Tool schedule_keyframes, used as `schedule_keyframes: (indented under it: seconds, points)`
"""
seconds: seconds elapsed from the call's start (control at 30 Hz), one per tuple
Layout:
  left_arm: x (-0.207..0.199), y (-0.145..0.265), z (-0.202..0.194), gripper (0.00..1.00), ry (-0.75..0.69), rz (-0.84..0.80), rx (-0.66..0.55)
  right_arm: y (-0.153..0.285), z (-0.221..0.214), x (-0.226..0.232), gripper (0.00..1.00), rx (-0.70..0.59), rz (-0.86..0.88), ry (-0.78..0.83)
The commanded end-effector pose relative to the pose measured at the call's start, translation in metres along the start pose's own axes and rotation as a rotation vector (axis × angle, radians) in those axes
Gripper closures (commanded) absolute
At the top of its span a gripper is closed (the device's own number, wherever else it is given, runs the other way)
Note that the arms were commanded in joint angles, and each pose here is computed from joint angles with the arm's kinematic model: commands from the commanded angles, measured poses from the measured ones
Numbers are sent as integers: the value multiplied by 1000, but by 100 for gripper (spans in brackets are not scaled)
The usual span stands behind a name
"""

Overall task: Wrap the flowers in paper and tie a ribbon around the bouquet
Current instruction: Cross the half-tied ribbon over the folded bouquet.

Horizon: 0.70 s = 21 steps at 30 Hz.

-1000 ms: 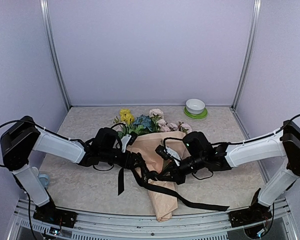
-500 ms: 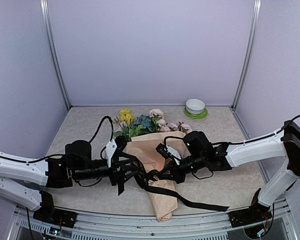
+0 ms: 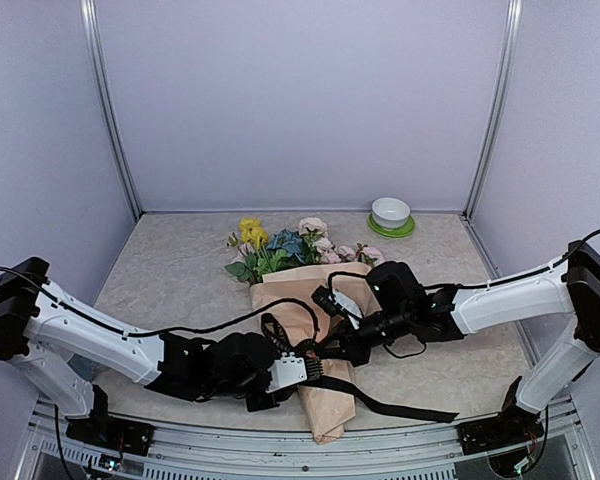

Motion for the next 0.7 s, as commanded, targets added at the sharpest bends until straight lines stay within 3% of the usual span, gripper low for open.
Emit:
schedule_keyframes:
  seconds: [0.0, 0.2, 0.5, 0.67]
  points:
    - [5, -14, 4, 74, -75, 51, 71, 4, 10, 2, 100, -36, 10, 13]
    - [16, -7, 12, 100, -30, 94, 22, 4, 10, 2, 100, -37, 15, 17]
    - [48, 6, 41, 100, 159, 23, -129, 5, 12, 3, 100, -50, 19, 12]
    - [41, -11, 39, 100, 146, -30, -54, 7, 16, 4, 100, -70, 15, 11]
Point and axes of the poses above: each gripper's point midway between its finger pads, its own y axis back along the fingers, its own x axis along the line the jaws close on, z = x × y, the point moved 5 cm from there along y, back along the fingers, and after that the axes turned 4 degrees about y, right-handed, at the moved point
